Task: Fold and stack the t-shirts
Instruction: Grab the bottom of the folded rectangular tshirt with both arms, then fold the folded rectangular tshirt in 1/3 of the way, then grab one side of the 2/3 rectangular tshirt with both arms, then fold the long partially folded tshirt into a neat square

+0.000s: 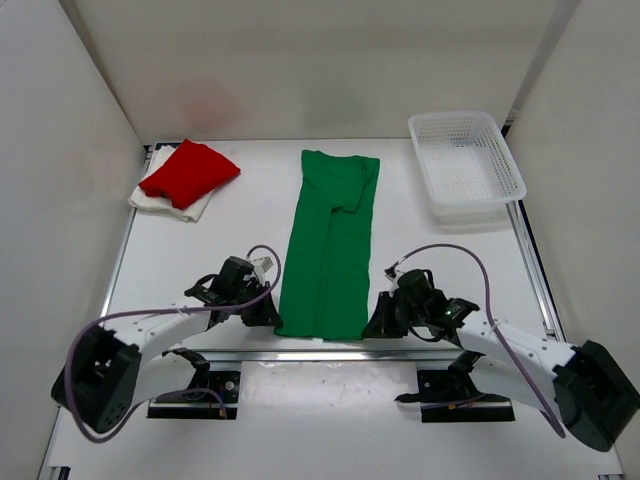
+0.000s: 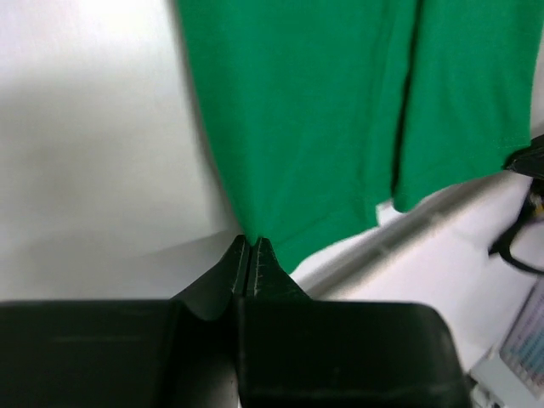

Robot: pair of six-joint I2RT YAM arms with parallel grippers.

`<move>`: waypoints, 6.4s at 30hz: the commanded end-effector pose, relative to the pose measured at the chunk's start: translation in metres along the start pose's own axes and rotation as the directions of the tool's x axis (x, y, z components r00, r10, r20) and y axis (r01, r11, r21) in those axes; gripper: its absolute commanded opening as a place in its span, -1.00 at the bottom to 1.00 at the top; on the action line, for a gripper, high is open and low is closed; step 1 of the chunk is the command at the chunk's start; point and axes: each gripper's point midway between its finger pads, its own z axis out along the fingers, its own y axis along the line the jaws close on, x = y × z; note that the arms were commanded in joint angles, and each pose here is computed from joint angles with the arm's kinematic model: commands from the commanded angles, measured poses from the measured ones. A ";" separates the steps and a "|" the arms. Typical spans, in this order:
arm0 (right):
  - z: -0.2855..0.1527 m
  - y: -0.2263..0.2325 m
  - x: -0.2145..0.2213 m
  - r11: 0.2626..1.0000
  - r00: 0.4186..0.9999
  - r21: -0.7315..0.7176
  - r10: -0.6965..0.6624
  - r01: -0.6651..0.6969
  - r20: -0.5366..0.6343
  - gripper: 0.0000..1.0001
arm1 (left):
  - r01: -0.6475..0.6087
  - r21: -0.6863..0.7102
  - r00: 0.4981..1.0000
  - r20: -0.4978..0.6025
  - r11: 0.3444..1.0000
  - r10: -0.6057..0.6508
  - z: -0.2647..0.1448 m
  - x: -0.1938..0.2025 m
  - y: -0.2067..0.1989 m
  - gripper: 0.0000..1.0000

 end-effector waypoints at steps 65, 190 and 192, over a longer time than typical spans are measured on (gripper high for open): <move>0.044 -0.013 -0.216 0.989 0.966 0.092 -0.131 0.113 0.224 -1.00 | 0.227 0.135 0.915 0.311 0.964 -0.259 0.067 -0.184 -0.022 -0.30; 0.051 0.019 -0.388 0.987 0.947 -0.069 -0.121 0.148 0.297 -1.00 | 0.180 0.261 0.848 0.448 0.948 -0.284 0.043 -0.272 -0.071 -0.13; 0.037 0.031 -0.389 0.985 0.931 -0.037 -0.150 0.171 0.334 -0.95 | 0.221 0.280 0.837 0.437 0.934 -0.329 0.049 -0.291 -0.058 -0.15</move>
